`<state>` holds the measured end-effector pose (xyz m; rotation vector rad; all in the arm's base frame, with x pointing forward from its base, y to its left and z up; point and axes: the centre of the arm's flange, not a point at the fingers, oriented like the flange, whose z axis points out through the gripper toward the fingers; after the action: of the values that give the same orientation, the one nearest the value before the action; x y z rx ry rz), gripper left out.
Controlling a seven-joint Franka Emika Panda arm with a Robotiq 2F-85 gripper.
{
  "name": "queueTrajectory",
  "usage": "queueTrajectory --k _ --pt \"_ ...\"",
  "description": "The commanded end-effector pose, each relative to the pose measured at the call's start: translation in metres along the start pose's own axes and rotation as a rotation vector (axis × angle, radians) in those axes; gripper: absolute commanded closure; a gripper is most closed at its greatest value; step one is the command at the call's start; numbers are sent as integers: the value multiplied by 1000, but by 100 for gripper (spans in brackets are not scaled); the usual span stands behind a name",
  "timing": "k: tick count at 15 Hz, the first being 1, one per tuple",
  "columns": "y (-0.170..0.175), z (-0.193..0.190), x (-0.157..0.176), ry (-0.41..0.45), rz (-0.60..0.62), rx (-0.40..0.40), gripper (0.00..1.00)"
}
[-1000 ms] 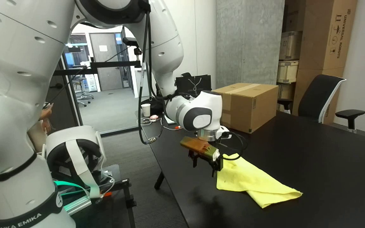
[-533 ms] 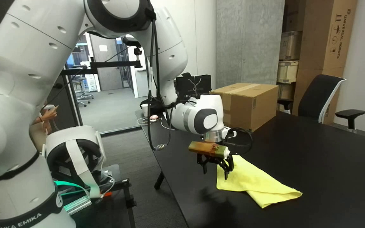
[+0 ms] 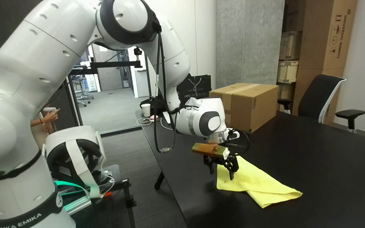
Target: Fold the towel in half
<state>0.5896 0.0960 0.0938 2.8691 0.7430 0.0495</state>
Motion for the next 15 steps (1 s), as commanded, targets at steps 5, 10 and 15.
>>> queueTrajectory --k 5,10,15 --pt "9 23 17 -8 88 -47 0" --pt "19 29 18 -19 137 -28 0" --pt "31 28 16 -38 181 7 0"
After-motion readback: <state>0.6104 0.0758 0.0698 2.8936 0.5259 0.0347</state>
